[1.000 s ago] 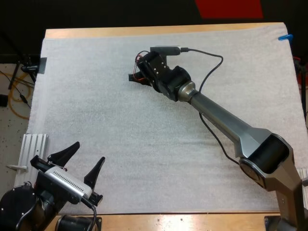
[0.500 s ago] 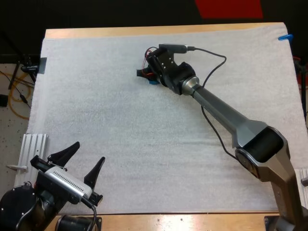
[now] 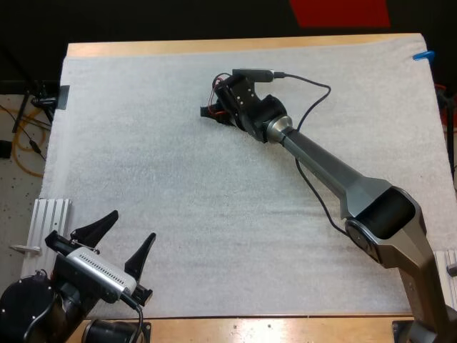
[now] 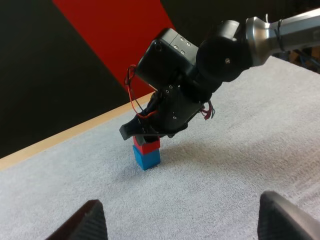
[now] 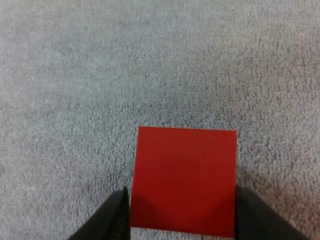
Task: Stack red cube on blue cube
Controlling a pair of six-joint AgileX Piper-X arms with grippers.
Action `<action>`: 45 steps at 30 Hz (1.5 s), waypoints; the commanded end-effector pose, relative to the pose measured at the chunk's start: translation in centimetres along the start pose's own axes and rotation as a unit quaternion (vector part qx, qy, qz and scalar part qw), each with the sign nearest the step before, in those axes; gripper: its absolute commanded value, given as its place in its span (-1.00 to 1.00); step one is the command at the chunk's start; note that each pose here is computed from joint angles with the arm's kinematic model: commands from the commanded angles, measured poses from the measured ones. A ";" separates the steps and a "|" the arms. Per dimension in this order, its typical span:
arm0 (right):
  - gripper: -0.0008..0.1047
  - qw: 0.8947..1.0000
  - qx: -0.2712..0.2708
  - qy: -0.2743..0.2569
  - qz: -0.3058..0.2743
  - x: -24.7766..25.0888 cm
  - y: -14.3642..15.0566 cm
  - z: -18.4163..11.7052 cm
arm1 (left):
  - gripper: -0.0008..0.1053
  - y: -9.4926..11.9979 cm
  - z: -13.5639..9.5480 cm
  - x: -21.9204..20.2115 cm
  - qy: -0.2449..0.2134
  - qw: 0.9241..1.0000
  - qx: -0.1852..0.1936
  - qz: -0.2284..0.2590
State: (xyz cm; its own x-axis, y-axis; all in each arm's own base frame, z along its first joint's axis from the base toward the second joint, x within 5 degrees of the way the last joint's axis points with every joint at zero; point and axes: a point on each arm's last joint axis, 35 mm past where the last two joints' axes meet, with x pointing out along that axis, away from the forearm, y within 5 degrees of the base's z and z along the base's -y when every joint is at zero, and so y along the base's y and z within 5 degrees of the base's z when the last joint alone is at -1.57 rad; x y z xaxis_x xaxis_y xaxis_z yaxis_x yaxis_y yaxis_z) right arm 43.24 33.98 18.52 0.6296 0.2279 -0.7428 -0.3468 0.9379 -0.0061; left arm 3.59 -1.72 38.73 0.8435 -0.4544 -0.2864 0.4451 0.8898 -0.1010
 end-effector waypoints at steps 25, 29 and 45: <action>0.06 1.000 -0.005 -0.023 0.006 -0.5 0.1 0.9 | 0.20 0.0 0.3 -0.2 -0.007 1.000 0.002 0.002; 0.06 1.000 -0.006 -0.023 0.006 -0.5 0.1 0.9 | 0.20 0.0 0.3 -0.2 -0.007 1.000 0.002 0.002; 0.46 0.995 -0.080 -0.047 -0.038 -12.4 -0.8 5.0 | 0.20 0.0 0.3 -0.2 -0.007 1.000 0.006 0.003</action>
State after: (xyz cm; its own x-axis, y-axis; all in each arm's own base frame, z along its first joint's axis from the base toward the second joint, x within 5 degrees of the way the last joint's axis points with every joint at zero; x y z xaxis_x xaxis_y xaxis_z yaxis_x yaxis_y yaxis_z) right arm 39.34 32.02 30.14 0.7059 0.2004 -0.6794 -0.4057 0.9006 -0.1558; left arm 3.59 -1.72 38.73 0.8435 -0.4544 -0.2864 0.4474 0.8894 -0.0937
